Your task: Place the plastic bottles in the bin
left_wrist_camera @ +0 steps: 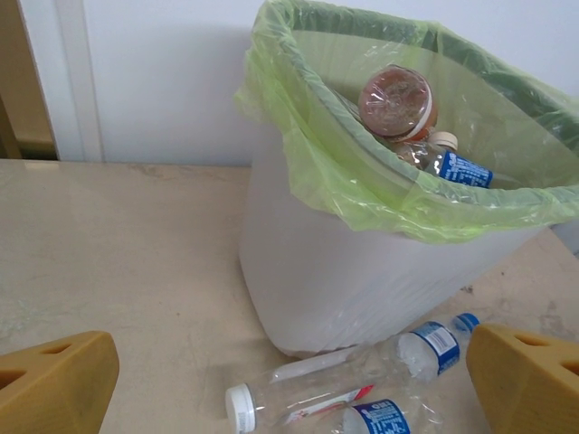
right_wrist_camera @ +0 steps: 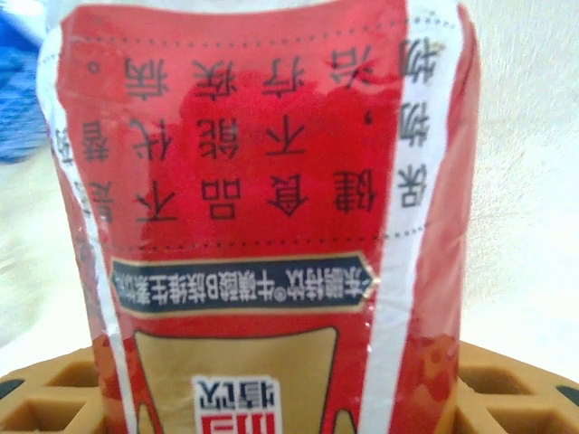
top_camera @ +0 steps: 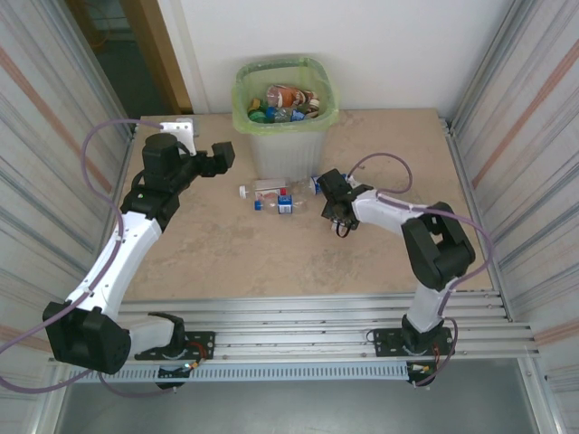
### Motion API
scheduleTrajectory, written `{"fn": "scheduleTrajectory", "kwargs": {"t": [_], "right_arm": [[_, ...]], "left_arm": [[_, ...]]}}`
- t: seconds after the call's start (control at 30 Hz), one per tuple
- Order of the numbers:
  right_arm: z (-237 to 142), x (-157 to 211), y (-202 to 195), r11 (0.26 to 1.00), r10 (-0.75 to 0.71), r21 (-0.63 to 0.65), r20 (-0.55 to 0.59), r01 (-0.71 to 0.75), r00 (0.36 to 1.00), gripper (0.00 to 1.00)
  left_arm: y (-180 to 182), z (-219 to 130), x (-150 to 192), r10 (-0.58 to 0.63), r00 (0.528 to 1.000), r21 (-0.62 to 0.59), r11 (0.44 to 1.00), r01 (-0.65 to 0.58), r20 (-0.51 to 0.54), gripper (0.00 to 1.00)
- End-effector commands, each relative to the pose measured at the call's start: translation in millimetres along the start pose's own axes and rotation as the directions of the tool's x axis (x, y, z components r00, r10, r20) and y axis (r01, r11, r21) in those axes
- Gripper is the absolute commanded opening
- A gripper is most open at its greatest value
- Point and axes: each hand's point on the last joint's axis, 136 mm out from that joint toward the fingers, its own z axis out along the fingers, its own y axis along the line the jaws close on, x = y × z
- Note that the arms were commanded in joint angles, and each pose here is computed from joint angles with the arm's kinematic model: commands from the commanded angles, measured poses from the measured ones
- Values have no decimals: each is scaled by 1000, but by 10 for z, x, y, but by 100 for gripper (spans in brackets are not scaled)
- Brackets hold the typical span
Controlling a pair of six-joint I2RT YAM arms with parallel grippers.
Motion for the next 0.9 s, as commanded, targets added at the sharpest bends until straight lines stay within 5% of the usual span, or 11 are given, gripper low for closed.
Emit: {"fn": "scheduleTrajectory", "kwargs": {"t": [0.0,0.33,0.87], "right_arm": [[-463,-313,96,997,-54,-47,175,63,983,44],[-1522,-879,314,971,-45,-202,376,129,925,43],[-2386,-1690,804,897,-12,-398,413,193,910,40]], "left_arm": [[-126,-96,-179,-35,999,63,997,33,33,99],[-167,-97,-168,-45,999,88,995,42,27,99],[-142,-105,2,-44,998,80,996,47,-33,99]]}}
